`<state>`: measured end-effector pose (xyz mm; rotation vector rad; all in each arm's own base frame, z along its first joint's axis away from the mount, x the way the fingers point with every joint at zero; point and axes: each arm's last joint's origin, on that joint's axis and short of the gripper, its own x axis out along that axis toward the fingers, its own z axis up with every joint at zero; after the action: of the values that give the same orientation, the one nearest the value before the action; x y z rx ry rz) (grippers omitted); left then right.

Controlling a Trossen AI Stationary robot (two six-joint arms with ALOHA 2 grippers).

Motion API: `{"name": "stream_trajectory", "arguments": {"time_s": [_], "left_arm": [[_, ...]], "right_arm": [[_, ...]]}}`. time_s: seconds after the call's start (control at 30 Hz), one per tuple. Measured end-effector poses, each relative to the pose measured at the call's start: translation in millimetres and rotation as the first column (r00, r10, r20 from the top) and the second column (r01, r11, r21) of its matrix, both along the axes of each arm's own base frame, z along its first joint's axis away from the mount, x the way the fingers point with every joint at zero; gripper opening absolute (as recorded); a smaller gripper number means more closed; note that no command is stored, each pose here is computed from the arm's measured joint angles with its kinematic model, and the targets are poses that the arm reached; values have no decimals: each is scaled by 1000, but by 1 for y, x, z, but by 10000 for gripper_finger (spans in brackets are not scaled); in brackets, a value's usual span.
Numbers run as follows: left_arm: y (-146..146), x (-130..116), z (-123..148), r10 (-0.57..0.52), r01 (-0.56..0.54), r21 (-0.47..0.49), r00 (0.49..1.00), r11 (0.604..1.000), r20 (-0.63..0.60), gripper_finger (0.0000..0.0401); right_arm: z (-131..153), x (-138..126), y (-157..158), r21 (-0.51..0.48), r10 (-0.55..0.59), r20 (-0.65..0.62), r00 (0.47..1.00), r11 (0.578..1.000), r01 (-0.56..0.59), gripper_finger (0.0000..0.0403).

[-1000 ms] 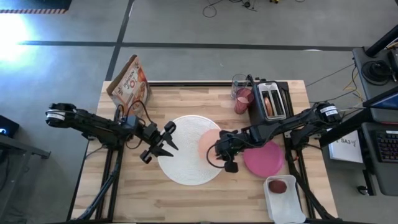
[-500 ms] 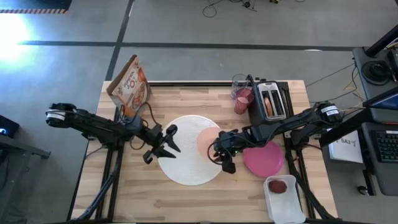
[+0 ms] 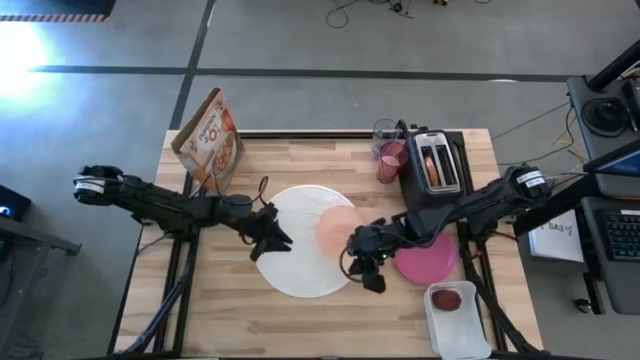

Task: Arrange a breakfast setting
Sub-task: Put the pink plate on the white placemat beside the orange bowl

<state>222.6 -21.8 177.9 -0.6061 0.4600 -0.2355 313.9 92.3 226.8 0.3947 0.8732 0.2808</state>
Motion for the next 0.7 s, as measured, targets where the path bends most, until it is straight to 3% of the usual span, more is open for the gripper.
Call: {"name": "stream_trajectory", "arguments": {"time_s": [0.2, 0.33, 0.6, 0.7], "left_arm": [[-11, -2, -2, -9, 9, 9, 1000, 1000, -26, 123], [-22, -4, -2, -44, 43, -12, 998, 999, -38, 123], [-33, -6, -3, -6, 8, 35, 999, 999, -33, 123], [-36, -5, 0, 7, -10, 98, 1000, 995, 22, 123]], "right_arm": [[-5, -12, 21, 70, -42, -135, 990, 996, 52, 32], [-10, -27, 37, 96, -88, -291, 953, 988, 120, 51], [-22, -55, 49, 0, -213, -550, 808, 967, 256, 125], [-28, -62, 45, -65, -313, -639, 703, 932, 356, 144]]}}
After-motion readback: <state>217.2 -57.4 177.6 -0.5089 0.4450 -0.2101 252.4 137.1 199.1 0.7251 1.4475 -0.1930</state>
